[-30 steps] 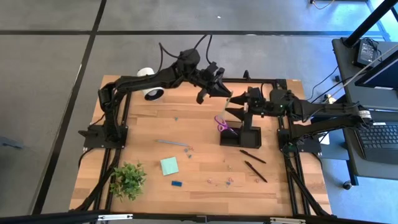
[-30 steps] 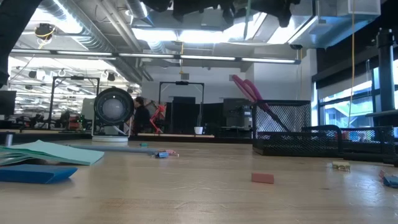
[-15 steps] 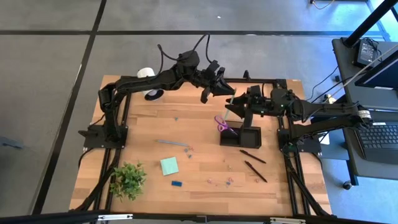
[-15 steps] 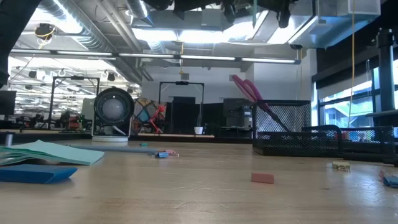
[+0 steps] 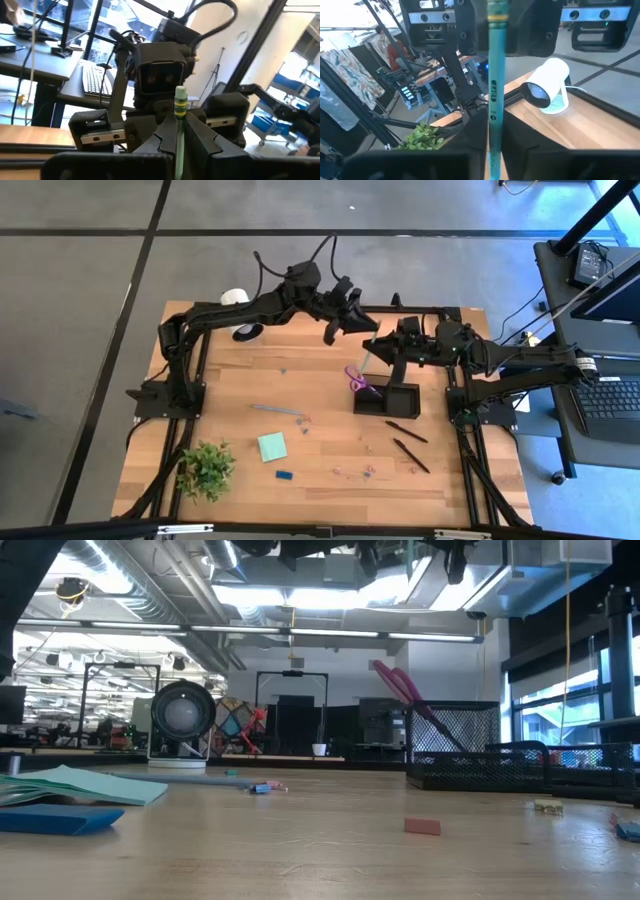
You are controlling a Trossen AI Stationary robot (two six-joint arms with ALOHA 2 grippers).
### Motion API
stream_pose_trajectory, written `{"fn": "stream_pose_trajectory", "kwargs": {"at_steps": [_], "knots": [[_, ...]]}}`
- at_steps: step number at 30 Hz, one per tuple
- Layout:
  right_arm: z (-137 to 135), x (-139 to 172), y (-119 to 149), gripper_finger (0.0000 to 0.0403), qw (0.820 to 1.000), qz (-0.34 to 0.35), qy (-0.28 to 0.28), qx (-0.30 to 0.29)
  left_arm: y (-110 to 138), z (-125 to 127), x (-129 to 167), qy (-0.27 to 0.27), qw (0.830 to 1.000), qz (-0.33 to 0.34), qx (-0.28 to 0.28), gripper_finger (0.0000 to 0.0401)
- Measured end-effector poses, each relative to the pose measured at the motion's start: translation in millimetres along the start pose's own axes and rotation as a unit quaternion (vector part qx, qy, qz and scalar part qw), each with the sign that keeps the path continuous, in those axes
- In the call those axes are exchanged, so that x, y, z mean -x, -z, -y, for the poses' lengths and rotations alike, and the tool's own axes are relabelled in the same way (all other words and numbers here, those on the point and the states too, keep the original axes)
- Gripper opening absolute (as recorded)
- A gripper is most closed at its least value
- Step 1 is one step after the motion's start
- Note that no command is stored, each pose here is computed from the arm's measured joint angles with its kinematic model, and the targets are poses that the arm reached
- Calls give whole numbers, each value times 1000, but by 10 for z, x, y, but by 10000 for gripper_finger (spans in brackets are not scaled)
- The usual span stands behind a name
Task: Pick and place office supplies into organizer
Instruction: Put the light blue pencil into the black desk organizer
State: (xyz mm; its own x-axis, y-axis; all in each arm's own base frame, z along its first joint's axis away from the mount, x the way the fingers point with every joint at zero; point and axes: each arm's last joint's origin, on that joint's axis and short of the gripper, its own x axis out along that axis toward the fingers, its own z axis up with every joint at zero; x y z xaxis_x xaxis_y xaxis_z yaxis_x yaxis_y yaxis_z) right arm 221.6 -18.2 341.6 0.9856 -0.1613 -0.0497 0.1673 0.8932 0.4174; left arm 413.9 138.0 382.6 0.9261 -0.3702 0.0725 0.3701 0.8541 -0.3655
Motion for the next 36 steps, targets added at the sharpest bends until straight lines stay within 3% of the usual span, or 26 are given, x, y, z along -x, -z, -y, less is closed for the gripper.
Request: {"fn": "stream_pose_trajectory", "kwargs": {"at_steps": [5, 11, 22, 26, 36], "knots": [[0, 0, 0, 24, 1000, 0, 0, 7, -2, -4, 1, -4, 1000, 2, -5, 28], [2, 1, 9, 24, 1000, -6, -1, 11, -3, -2, -1, -4, 999, 3, -37, 72], [11, 6, 32, 24, 1000, -19, 3, 21, -101, -78, 222, 50, 998, -32, -17, 140], [56, 19, 114, 24, 997, -63, 24, 36, -116, -83, 318, 42, 998, -53, -13, 141], [206, 11, 369, 24, 969, -182, 100, 130, -36, 33, 355, 18, 992, -102, -78, 141]]}}
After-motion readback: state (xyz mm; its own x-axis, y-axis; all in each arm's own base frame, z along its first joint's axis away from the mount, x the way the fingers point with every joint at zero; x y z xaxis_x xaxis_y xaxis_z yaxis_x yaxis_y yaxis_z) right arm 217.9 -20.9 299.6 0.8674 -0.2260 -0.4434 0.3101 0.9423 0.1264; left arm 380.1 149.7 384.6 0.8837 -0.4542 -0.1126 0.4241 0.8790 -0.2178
